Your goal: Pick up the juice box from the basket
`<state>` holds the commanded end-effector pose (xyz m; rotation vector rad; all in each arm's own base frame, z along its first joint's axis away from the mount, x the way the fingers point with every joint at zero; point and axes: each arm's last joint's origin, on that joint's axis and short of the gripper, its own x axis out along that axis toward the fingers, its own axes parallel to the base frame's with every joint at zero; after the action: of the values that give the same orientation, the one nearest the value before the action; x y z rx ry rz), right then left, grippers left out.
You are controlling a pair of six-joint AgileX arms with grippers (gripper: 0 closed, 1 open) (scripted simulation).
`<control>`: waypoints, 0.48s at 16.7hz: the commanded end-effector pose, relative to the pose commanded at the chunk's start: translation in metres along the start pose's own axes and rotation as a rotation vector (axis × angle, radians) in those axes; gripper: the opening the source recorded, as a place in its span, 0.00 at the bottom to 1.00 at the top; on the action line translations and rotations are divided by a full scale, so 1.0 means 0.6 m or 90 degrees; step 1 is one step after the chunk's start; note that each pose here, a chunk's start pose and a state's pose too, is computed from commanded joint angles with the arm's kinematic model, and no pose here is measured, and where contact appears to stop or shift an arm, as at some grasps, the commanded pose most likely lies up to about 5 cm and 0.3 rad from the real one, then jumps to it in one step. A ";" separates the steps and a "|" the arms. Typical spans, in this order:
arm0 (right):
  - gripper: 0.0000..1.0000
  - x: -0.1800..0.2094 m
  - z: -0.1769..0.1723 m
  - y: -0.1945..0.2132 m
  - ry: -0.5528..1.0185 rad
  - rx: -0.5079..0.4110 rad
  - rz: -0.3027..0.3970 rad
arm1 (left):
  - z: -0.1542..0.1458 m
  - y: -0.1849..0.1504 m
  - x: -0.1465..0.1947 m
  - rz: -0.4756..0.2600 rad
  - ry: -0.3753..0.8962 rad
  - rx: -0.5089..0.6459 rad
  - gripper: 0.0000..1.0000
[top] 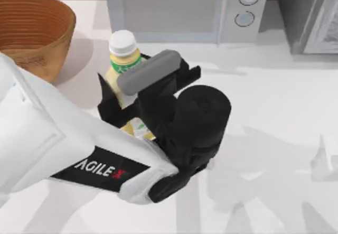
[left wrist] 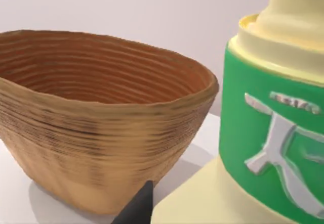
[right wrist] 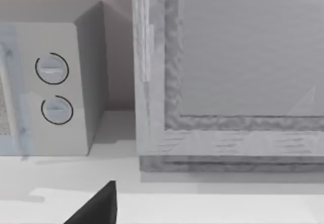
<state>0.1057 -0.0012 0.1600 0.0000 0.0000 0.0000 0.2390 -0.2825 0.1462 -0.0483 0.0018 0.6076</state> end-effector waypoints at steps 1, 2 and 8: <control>1.00 0.000 0.000 0.000 0.000 0.000 0.000 | -0.002 0.003 0.005 0.000 0.000 -0.005 0.00; 1.00 0.000 0.000 0.000 0.000 0.000 0.000 | -0.004 0.007 0.011 -0.001 -0.001 -0.008 0.00; 1.00 0.000 0.000 0.000 0.000 0.000 0.000 | -0.011 0.037 0.038 -0.006 -0.018 0.017 0.00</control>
<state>0.1057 -0.0012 0.1600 0.0000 0.0000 0.0000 0.2452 -0.2516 0.1384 -0.0147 -0.0176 0.5982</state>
